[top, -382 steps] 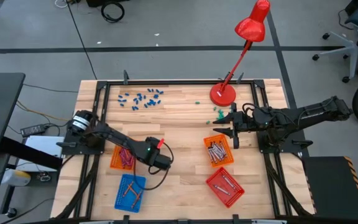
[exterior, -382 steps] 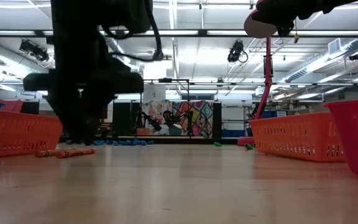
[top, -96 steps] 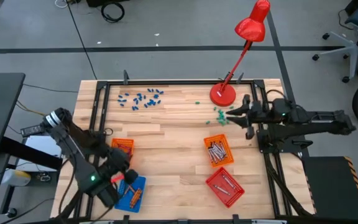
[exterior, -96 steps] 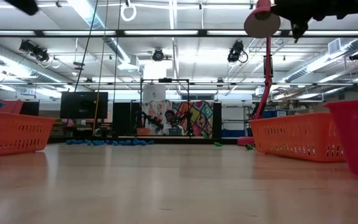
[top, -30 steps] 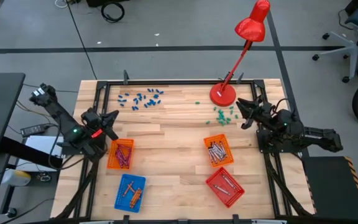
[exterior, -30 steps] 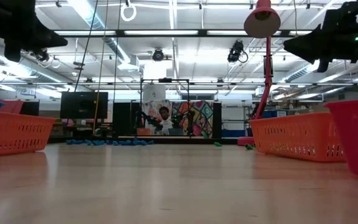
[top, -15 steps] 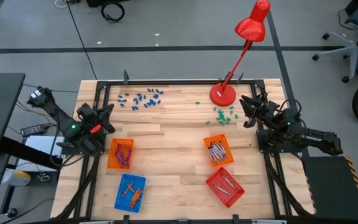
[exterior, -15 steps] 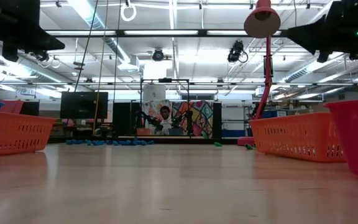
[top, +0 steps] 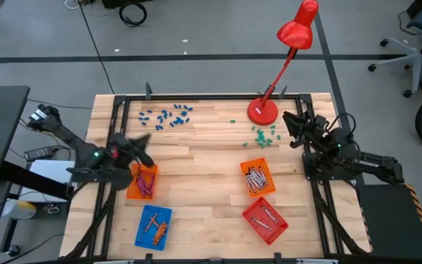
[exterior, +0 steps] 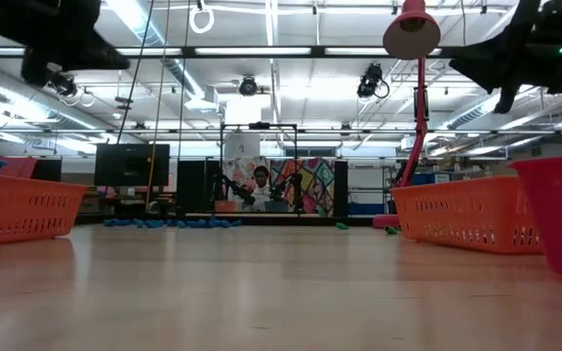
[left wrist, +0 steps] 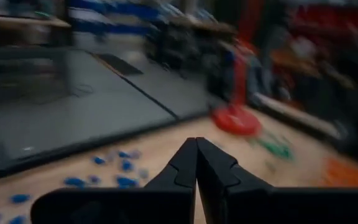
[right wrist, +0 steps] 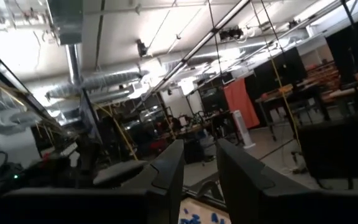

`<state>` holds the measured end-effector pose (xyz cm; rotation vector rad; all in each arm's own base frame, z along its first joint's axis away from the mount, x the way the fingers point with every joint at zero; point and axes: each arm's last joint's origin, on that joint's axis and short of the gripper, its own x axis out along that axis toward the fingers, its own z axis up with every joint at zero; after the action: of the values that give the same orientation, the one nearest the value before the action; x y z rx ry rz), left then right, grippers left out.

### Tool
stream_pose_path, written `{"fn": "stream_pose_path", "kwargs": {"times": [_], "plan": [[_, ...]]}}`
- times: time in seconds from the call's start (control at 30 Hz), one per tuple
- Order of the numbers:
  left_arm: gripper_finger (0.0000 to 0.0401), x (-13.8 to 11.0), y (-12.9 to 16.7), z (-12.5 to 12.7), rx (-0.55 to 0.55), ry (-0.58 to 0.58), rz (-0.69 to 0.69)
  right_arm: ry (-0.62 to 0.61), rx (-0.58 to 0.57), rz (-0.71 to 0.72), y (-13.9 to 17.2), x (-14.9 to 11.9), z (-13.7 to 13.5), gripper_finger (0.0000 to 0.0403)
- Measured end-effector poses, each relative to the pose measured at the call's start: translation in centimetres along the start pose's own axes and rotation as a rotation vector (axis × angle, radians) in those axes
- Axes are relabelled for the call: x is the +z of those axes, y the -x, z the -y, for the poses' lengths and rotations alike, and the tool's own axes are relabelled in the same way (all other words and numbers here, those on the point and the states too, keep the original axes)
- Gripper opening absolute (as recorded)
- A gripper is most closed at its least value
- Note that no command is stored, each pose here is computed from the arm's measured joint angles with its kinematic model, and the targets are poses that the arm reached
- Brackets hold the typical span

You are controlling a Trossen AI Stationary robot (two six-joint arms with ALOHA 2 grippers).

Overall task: Sort crayons
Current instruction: Return to Home Position

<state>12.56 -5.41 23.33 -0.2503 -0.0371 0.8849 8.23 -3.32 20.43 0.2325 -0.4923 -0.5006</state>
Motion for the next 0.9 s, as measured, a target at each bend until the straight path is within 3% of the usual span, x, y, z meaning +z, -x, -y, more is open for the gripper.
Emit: {"fn": "stream_pose_path", "kwargs": {"times": [0.13,0.2,0.3,0.37,0.53,0.77,0.9], "plan": [[0.0012,-0.5,-0.1,4.1,-0.188,-0.172,-0.1,-0.024,0.004,0.013,0.0,0.1,0.0,0.0101],[0.0012,-0.6,-0.1,5.9,-0.356,-0.266,-0.122,-0.016,0.003,0.009,0.0,0.1,0.0,0.01],[0.0013,-1.4,-0.2,7.9,-0.685,-0.498,-0.124,-0.015,0.004,0.01,0.0,0.1,0.0,0.0101],[0.0013,-1.6,-0.3,8.4,-0.806,-0.531,-0.113,-0.015,0.006,0.011,0.0,0.1,0.0,0.0101],[0.0013,-0.1,-1.7,7.7,-0.821,-0.536,-0.067,-0.013,0.006,0.01,0.0,0.1,0.0,0.0101],[0.0013,2.4,-2.0,5.7,-0.96,-0.476,-0.031,-0.013,0.005,0.01,0.0,0.1,0.0,0.0101],[0.0013,0.6,-2.1,3.2,-0.941,-0.447,-0.002,-0.013,0.005,0.01,0.0,0.1,0.0,0.0101]]}}
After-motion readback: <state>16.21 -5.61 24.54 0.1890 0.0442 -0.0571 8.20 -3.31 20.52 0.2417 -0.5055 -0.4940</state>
